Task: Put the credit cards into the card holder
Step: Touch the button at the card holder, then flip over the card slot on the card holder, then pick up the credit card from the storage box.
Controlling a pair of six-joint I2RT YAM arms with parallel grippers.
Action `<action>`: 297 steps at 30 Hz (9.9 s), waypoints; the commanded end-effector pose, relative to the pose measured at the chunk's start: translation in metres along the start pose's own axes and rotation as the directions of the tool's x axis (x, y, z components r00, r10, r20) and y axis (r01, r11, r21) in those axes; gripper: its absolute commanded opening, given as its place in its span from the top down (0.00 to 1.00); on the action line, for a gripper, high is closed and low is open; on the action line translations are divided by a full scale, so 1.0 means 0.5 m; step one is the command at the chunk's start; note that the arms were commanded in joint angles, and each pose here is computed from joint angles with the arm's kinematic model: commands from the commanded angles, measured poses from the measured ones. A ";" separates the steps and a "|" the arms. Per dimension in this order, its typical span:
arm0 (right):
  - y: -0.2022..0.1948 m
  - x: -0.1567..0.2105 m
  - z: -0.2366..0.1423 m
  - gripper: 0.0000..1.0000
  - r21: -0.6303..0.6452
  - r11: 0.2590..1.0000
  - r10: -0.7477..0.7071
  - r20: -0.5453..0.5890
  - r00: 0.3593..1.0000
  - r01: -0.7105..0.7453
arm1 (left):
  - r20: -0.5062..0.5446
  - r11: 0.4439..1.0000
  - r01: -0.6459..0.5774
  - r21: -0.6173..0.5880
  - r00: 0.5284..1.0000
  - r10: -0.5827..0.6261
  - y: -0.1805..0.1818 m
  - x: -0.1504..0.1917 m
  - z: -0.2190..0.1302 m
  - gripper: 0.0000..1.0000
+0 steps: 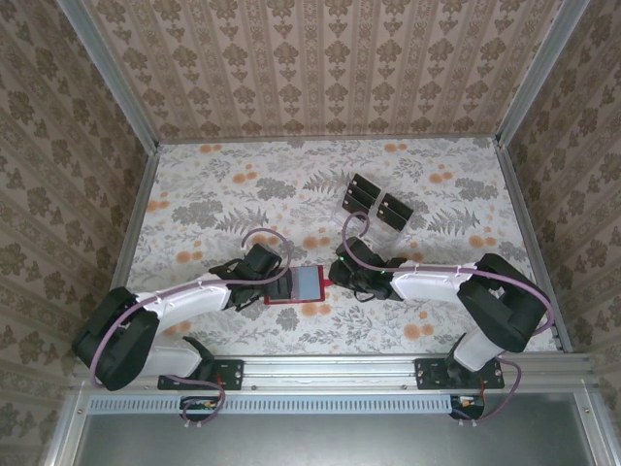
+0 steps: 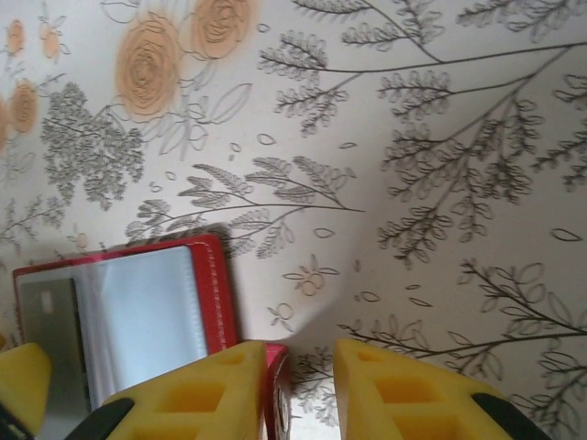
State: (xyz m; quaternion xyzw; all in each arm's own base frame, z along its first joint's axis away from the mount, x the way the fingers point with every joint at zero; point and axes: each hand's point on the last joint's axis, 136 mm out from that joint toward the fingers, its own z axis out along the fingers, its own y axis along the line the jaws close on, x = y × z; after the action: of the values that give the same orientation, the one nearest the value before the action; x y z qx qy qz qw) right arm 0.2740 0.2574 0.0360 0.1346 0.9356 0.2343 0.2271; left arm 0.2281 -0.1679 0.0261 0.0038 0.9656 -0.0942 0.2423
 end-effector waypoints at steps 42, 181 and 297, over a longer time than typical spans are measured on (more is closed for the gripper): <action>0.173 0.013 -0.048 0.74 -0.174 0.966 -0.219 -0.153 0.964 0.192 | 0.018 0.999 -0.030 -0.018 0.999 0.030 0.004 -0.010 -0.006 0.00; 0.238 0.060 0.046 0.50 -0.288 0.953 -0.190 -0.322 0.927 0.095 | 0.261 0.994 -0.109 0.002 0.960 0.104 -0.008 -0.027 -0.104 0.00; 0.016 -0.373 0.051 0.98 0.202 0.457 -0.782 -0.373 0.499 0.866 | 0.117 0.997 -0.075 -0.012 0.990 0.076 -0.002 -0.141 -0.050 0.00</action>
State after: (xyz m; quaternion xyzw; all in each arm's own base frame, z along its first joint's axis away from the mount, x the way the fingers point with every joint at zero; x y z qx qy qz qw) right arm 0.4579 0.2024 0.0870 -0.2978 0.9301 -0.1006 0.1902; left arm 0.2766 -0.1584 0.0794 0.0304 0.9490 -0.0755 0.3046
